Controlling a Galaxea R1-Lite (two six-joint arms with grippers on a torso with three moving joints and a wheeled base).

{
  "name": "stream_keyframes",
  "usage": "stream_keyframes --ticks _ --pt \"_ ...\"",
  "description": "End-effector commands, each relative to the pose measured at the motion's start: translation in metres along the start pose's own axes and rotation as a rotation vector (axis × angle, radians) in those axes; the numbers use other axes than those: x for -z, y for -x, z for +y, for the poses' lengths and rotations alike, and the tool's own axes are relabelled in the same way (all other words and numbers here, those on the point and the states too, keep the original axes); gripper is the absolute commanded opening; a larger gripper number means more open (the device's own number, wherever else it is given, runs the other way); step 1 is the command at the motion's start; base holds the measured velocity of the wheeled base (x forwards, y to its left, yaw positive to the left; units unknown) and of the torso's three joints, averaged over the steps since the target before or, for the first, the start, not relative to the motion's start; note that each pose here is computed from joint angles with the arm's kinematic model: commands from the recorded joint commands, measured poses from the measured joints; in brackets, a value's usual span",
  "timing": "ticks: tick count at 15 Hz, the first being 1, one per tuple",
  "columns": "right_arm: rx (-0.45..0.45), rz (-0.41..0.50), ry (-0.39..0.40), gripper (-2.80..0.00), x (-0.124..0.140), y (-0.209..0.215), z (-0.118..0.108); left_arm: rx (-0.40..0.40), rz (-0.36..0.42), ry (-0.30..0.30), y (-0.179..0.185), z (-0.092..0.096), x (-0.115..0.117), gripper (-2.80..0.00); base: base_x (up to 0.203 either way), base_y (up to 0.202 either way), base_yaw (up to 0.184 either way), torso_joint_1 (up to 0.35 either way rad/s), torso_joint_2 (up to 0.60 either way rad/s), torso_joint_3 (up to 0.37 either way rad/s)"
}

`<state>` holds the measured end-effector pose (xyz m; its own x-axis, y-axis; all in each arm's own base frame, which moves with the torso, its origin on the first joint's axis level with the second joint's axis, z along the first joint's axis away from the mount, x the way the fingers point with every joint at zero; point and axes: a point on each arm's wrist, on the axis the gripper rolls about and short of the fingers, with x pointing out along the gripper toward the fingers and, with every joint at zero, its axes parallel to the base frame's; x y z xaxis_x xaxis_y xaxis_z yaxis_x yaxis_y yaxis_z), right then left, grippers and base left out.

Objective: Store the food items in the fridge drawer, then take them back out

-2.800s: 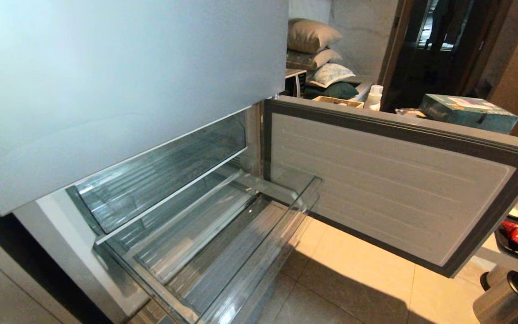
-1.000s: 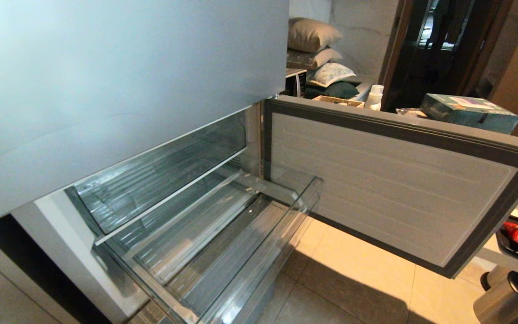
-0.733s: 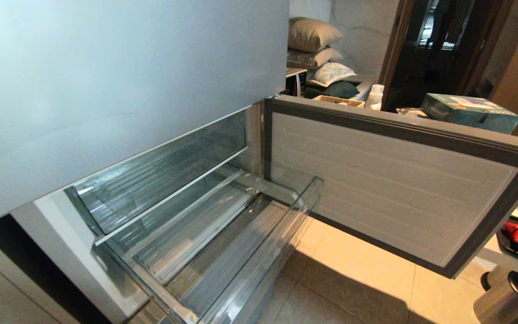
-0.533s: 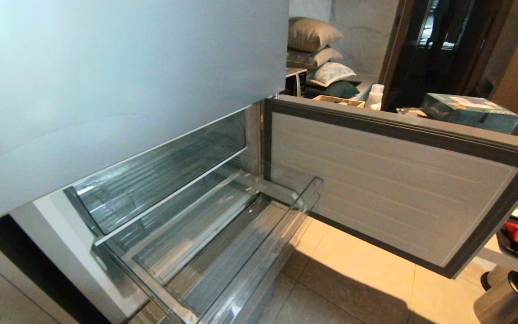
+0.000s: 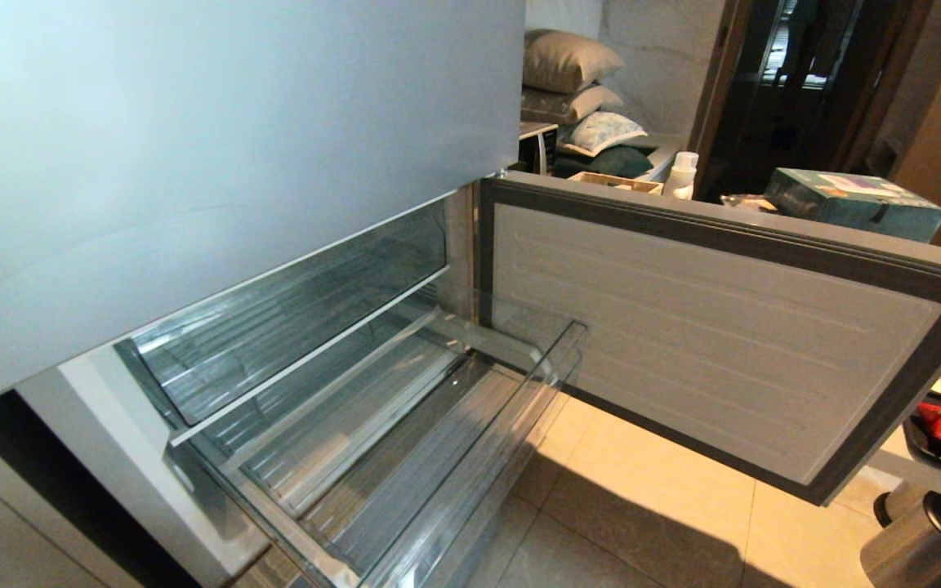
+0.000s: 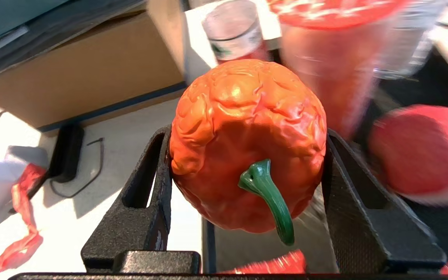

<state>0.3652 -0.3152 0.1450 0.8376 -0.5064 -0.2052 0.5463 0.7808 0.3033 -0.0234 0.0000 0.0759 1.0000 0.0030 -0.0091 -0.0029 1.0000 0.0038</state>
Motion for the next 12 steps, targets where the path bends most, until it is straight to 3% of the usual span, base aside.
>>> stream_keyframes --ticks 1,7,12 --pt "-0.042 0.028 -0.004 -2.80 0.018 -0.022 -0.008 0.000 0.000 0.001 0.000 0.000 0.000 -2.80 0.000 0.000 0.000 0.000 0.00 0.000" --pt "-0.082 0.028 -0.008 -2.80 0.049 -0.064 -0.017 0.000 0.000 0.001 0.000 0.000 0.000 -2.80 0.000 0.000 0.000 0.000 0.00 0.000" --pt "-0.141 -0.027 0.009 -2.80 0.069 -0.079 -0.007 0.000 0.000 0.000 0.000 0.000 0.000 -2.80 0.000 0.000 0.000 0.000 0.00 0.000"
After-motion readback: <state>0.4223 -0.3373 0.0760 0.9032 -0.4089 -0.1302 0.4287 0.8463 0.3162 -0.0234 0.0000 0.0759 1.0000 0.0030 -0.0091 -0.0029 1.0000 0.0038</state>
